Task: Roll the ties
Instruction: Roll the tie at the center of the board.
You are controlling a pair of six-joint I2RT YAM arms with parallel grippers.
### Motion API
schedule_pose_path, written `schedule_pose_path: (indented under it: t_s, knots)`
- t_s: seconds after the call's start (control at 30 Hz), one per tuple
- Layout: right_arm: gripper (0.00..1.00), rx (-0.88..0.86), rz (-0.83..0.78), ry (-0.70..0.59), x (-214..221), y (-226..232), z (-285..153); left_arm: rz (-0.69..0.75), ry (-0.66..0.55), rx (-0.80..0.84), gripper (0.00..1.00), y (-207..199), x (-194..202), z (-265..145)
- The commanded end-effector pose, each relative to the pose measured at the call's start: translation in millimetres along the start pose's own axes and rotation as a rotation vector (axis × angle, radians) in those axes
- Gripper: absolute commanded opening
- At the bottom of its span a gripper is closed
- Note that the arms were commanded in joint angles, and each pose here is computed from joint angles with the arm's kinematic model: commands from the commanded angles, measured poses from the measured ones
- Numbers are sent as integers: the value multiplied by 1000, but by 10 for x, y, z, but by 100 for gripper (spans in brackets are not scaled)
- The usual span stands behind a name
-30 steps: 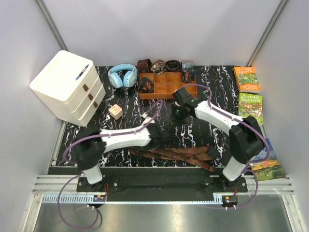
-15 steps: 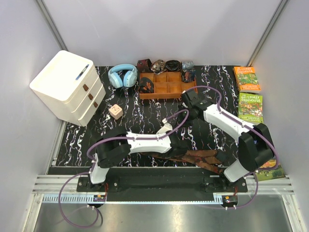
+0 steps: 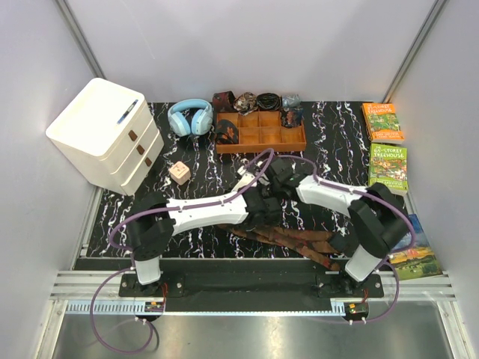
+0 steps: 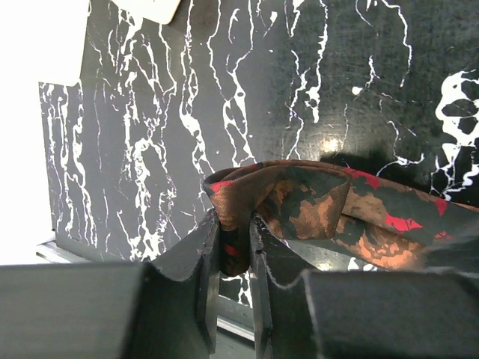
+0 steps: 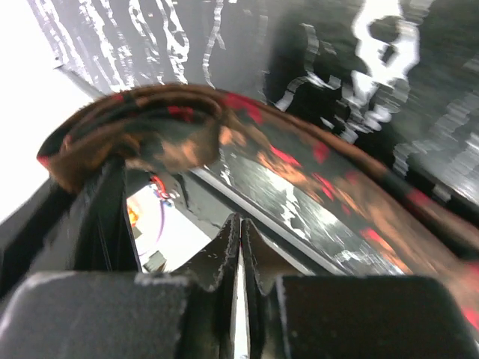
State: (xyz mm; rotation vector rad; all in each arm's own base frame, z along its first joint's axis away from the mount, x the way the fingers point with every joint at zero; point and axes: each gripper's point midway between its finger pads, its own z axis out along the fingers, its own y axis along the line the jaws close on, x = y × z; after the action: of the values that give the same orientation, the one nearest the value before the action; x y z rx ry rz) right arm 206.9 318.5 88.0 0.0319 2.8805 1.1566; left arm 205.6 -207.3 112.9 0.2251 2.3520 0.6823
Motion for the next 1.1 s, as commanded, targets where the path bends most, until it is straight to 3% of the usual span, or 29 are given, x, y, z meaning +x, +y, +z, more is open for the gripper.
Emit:
schedule_pose_path:
  t_s: [0.0,0.77,1.07]
  knots:
    - [9,-154,14,17,-104,397,192,141,9,-120,12,533,62,-83]
    - [8,-203,60,108,-204,651,892,148,9,-75,11,432,59,-70]
    - [8,-267,62,129,-214,692,976,179,30,-25,9,169,177,-22]
